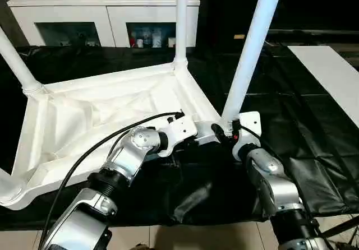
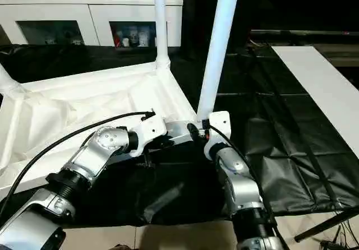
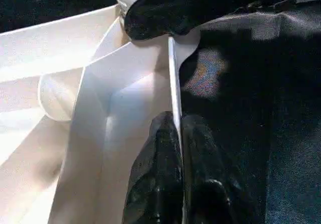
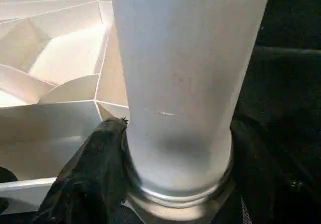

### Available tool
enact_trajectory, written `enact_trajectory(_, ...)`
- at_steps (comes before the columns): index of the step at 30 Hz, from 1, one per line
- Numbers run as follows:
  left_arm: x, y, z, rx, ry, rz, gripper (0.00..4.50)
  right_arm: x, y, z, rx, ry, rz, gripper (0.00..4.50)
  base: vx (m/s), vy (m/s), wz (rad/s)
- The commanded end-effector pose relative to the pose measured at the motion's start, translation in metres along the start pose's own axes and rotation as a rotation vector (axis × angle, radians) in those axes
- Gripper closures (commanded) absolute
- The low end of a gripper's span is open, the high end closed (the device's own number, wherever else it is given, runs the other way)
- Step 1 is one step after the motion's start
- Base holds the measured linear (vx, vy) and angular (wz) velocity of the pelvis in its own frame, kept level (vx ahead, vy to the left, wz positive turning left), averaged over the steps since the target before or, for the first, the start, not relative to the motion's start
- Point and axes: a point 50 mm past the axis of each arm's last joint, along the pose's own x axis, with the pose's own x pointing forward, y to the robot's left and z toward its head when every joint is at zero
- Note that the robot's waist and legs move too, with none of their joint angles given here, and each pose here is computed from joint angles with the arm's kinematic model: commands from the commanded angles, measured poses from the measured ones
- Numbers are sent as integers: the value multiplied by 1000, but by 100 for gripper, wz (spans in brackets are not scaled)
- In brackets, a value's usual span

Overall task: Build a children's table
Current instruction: Rotate leg to tighten

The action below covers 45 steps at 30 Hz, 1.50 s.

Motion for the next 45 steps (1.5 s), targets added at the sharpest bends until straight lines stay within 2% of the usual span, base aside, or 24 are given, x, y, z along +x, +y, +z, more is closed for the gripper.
enact_trajectory(1,9,-14,-3,23,-17,-68,450,-6,-13,15,40,-82,-80,108,0,0,0)
enact_trajectory(3,7,-14,-4,34,-20,-77,450,-10,-19,20,38,-102,-85,102,0,0,0)
enact_trajectory(4,7,-14,-4,38,-22,-81,450,-12,-20,21,39,-105,-85,70,0,0,0)
enact_trajectory(6,6,-15,-5,52,-24,-90,450,-19,-27,25,11,-116,-87,67,0,0,0)
enact_trajectory(8,5,-16,-6,72,-27,-106,450,-29,-35,28,-33,-125,-55,67,0,0,0)
enact_trajectory(10,5,-17,-6,90,-29,-111,450,-48,-45,24,-57,-110,26,67,0,0,0)
enact_trajectory(11,5,-17,-6,100,-31,-117,450,-64,-52,20,-58,-88,109,67,0,0,0)
enact_trajectory(13,5,-17,-6,105,-34,-120,450,-76,-55,17,-65,-64,179,67,0,0,0)
enact_trajectory(14,6,-16,-6,110,-33,-118,450,-97,-59,6,-122,12,304,67,0,0,0)
enact_trajectory(16,8,-15,-5,132,-37,-123,450,-126,-65,-8,-160,128,443,67,0,0,0)
enact_trajectory(17,8,-15,-5,134,-38,-126,450,-129,-65,-8,-161,138,457,67,0,0,0)
enact_trajectory(21,9,-16,-2,144,-60,-139,450,-131,-64,-6,-159,139,473,67,0,0,0)
enact_trajectory(24,10,-19,3,165,-99,-174,450,-125,-55,-1,-164,112,480,67,0,0,0)
enact_trajectory(28,9,-21,8,179,-151,-201,450,-107,-44,6,-156,40,426,67,0,0,0)
enact_trajectory(29,8,-19,10,193,-177,-170,450,-102,-37,11,-146,4,439,67,0,0,0)
enact_trajectory(30,7,-18,11,190,-182,-157,421,-101,-35,11,-143,-1,444,68,0,0,0)
enact_trajectory(32,4,-15,13,166,-205,-126,392,-99,-30,14,-135,-20,462,68,0,0,0)
enact_trajectory(35,-7,-12,15,117,-259,-88,370,-98,-21,17,-127,-35,500,68,0,0,0)
enact_trajectory(37,-22,-13,18,91,-322,-49,354,-98,-16,17,-118,-40,514,68,0,0,0)
enact_trajectory(41,-58,-29,17,-2,-426,48,339,-99,-6,15,-102,-50,537,68,0,0,0)
enact_trajectory(42,-58,-29,17,-2,-426,48,310,-99,-6,15,-102,-50,537,68,0,0,0)
enact_trajectory(43,-74,-37,9,-65,-443,142,310,-100,-2,15,-95,-54,543,68,0,0,0)
enact_trajectory(45,-80,-40,4,-94,-443,200,302,-101,0,15,-90,-55,546,68,0,0,0)
